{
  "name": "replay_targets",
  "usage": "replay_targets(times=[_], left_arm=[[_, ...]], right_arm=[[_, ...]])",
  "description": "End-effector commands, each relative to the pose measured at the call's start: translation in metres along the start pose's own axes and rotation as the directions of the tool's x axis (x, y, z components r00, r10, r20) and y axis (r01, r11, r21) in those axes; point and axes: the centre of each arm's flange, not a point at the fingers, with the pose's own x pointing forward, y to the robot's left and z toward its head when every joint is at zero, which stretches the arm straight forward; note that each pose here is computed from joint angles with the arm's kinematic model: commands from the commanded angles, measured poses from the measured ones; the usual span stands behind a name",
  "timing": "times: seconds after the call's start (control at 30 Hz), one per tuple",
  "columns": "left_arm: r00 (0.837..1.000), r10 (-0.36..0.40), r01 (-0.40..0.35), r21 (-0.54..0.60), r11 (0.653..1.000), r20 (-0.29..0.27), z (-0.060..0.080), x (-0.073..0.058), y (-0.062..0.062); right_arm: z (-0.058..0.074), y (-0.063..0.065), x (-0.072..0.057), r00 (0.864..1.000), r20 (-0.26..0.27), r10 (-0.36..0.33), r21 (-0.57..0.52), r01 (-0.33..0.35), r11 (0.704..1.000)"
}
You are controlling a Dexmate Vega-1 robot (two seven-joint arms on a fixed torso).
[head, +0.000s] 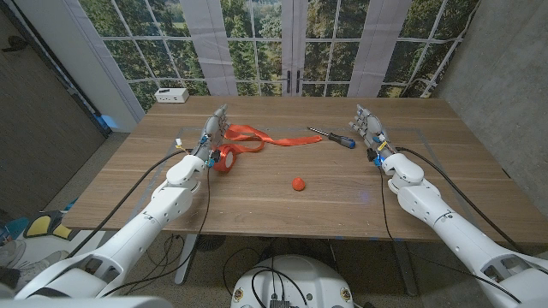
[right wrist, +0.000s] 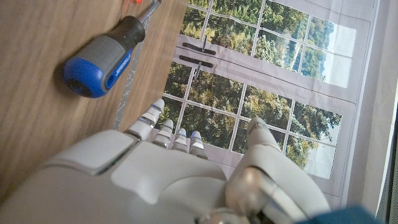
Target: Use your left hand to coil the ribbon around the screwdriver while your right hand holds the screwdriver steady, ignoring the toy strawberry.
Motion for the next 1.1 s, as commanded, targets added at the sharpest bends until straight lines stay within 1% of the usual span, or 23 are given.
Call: replay_targets(times=[0.03,0.07,0.1,0.17,0.2,0.23,0.3,0.33,0.4,0.47,0.53,0.63,0.77,0.83,0.9,0.97,1.03,1.1], left_arm=[[0.999,0.027,-0.027,0.016,1.0,0.03,0.002,0.0,0.003],[1.0,0.008,-0.008,0.019,1.0,0.029,0.002,0.001,0.004],[1.0,0.0,0.0,0.023,1.0,0.022,0.002,0.002,0.005],[0.999,0.03,-0.03,0.0,1.0,0.028,0.0,0.001,0.004],[0.999,0.033,-0.033,0.0,0.999,0.024,-0.001,0.001,0.004],[1.0,0.016,-0.016,0.01,1.0,0.023,0.0,0.001,0.004],[0.999,0.027,-0.028,0.022,0.999,0.018,0.001,0.001,0.004],[0.999,0.029,-0.029,0.017,0.999,0.028,0.0,0.001,0.004],[0.999,0.02,-0.021,0.011,1.0,0.028,0.001,0.001,0.004],[0.999,0.03,-0.03,0.014,0.999,0.032,0.002,0.0,0.004],[0.999,0.021,-0.022,0.015,1.0,0.031,0.002,-0.001,0.005],[0.999,0.027,-0.027,0.016,0.999,0.032,0.002,-0.002,0.005],[0.999,0.027,-0.027,0.013,1.0,0.03,0.002,-0.004,0.006],[0.999,0.029,-0.029,0.013,0.999,0.03,0.002,-0.005,0.006],[0.999,0.026,-0.027,0.011,1.0,0.026,0.002,-0.006,0.006],[0.999,0.034,-0.034,0.007,0.999,0.027,0.002,-0.008,0.006],[0.999,0.028,-0.028,0.007,1.0,0.027,0.001,-0.008,0.006],[0.999,0.025,-0.025,0.007,1.0,0.028,0.001,-0.009,0.006]], right_arm=[[0.0,0.001,0.002,1.0,-0.001,0.02,-0.009,-0.02,1.0],[0.0,0.001,0.002,1.0,-0.015,0.016,-0.008,-0.016,1.0],[0.0,0.002,0.002,1.0,-0.008,0.009,-0.014,-0.009,1.0],[0.002,0.004,0.002,1.0,0.001,0.014,-0.013,-0.014,1.0],[0.004,0.005,0.002,1.0,-0.001,0.011,-0.024,-0.011,1.0],[0.005,0.005,0.002,1.0,-0.002,0.004,-0.034,-0.004,0.999],[0.008,0.004,0.001,1.0,0.008,-0.003,-0.068,0.003,0.998],[0.009,0.004,0.001,1.0,0.019,-0.013,-0.083,0.014,0.996],[0.013,0.005,0.0,1.0,0.014,-0.023,-0.124,0.025,0.992],[0.016,0.005,-0.001,1.0,0.011,-0.025,-0.166,0.026,0.986],[0.017,0.005,-0.001,1.0,0.004,-0.026,-0.178,0.026,0.984],[0.02,0.007,-0.002,0.999,-0.005,-0.035,-0.227,0.033,0.973],[0.025,0.009,-0.002,0.999,-0.018,-0.041,-0.303,0.034,0.952],[0.029,0.011,-0.002,0.999,-0.037,-0.03,-0.361,0.015,0.932],[0.031,0.013,-0.002,0.998,-0.043,-0.039,-0.394,0.019,0.919],[0.034,0.014,-0.002,0.998,-0.05,-0.029,-0.432,0.005,0.902],[0.037,0.016,-0.003,0.997,-0.069,-0.035,-0.481,-0.003,0.877],[0.038,0.018,-0.003,0.996,-0.074,-0.043,-0.503,0.0,0.864]])
